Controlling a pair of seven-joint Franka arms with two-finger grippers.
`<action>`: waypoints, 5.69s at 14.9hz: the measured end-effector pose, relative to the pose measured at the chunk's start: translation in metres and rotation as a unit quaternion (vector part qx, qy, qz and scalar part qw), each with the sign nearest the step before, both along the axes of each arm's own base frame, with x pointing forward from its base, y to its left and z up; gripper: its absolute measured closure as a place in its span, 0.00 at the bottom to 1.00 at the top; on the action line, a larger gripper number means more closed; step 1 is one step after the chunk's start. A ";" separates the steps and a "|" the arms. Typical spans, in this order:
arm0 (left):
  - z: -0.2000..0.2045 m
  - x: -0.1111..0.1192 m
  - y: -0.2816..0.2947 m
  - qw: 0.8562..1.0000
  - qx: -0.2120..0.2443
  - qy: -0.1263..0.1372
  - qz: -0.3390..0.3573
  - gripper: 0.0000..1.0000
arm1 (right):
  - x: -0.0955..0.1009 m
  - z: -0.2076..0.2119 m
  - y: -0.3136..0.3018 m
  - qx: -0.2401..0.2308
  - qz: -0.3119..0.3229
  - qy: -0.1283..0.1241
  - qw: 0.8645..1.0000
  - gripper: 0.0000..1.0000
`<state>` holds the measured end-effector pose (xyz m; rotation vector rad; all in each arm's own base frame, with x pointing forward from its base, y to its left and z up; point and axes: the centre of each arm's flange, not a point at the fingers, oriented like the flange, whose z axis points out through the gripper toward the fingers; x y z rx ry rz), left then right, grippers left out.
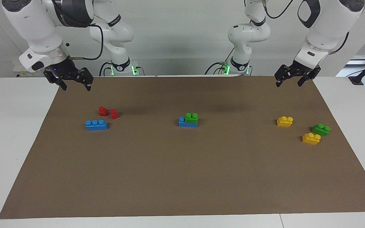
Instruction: Remove green block with left arm and hold with right
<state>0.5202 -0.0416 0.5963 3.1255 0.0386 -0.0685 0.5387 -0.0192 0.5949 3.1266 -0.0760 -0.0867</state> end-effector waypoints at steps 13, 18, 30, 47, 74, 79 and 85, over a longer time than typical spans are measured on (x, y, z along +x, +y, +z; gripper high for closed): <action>-0.018 -0.040 -0.159 0.912 -0.027 -0.003 0.408 0.00 | 0.001 -0.021 0.088 0.054 -0.259 0.024 0.964 0.00; -0.049 -0.061 -0.216 0.860 -0.039 -0.004 0.508 0.00 | -0.006 -0.046 0.152 0.081 -0.365 0.058 0.926 0.00; -0.166 -0.060 -0.312 0.758 -0.016 0.009 0.651 0.00 | -0.018 -0.112 0.208 0.106 -0.432 0.083 0.892 0.00; -0.230 -0.043 -0.346 0.725 -0.003 -0.021 0.688 0.00 | -0.023 -0.211 0.258 0.182 -0.650 0.160 0.720 0.00; -0.258 -0.040 -0.343 0.709 -0.001 -0.023 0.704 0.00 | -0.032 -0.307 0.311 0.197 -0.710 0.153 0.658 0.00; -0.258 -0.040 -0.342 0.710 0.000 -0.025 0.704 0.00 | -0.038 -0.319 0.321 0.196 -0.710 0.152 0.659 0.00; -0.258 -0.040 -0.342 0.711 0.000 -0.025 0.703 0.00 | -0.036 -0.319 0.318 0.197 -0.712 0.151 0.657 0.48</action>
